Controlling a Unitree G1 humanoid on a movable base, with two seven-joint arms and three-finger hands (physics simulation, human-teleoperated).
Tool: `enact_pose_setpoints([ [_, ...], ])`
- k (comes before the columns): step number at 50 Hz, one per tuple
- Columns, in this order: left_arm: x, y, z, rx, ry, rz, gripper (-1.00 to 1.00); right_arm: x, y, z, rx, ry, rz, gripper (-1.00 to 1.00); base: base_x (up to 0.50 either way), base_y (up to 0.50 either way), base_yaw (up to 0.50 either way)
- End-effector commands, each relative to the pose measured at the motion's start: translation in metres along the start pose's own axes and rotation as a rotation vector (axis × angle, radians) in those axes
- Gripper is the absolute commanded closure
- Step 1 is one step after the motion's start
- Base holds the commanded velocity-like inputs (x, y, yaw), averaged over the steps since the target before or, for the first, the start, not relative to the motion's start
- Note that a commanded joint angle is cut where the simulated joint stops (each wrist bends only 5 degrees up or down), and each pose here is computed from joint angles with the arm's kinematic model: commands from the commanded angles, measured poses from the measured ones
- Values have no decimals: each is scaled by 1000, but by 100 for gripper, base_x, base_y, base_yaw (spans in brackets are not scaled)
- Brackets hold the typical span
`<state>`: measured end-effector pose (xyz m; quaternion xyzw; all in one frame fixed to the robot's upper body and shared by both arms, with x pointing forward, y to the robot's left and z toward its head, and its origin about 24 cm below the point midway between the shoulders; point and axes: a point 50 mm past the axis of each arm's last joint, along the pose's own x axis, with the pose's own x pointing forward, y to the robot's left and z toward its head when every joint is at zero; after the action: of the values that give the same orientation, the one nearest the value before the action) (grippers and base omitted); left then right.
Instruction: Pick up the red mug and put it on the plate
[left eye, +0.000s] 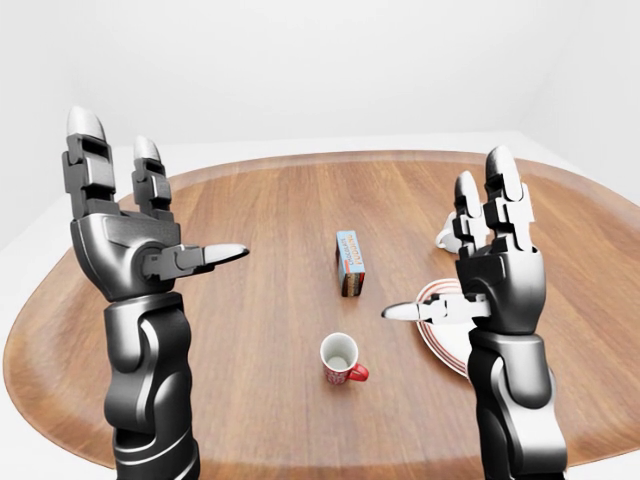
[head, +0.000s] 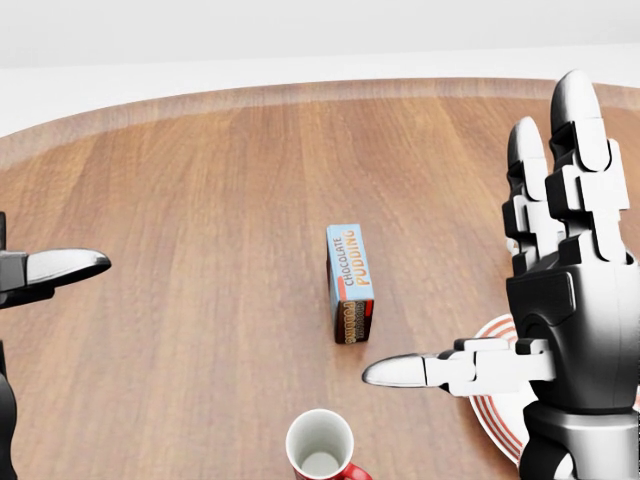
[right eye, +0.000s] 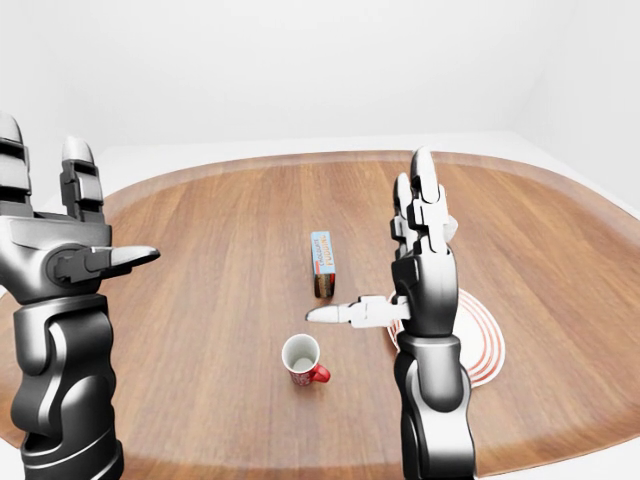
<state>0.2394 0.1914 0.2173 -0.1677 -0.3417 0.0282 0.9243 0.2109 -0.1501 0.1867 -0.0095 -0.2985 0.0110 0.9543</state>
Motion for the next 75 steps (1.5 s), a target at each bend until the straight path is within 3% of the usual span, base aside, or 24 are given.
enact_pose_setpoints([
  [1,1,0,-2,1,5,1,-100,-8,12,6,-1,-4,65,-100,0,0,0],
  [6,1,0,-2,-1,5,0,-100,-9,18,5,-56,1,104,-100,0,0,0],
  [15,1,1,-3,7,12,2,-100,-19,33,-2,-30,55,199,-100,0,0,0],
  [37,0,1,-5,11,19,2,-100,-26,48,6,-70,33,349,-100,0,0,0],
  [54,-1,2,-4,11,18,3,-100,-31,67,10,-244,7,510,-100,0,0,0],
  [75,0,2,-3,8,12,4,-100,-39,90,-5,-456,61,687,-100,0,0,0],
])
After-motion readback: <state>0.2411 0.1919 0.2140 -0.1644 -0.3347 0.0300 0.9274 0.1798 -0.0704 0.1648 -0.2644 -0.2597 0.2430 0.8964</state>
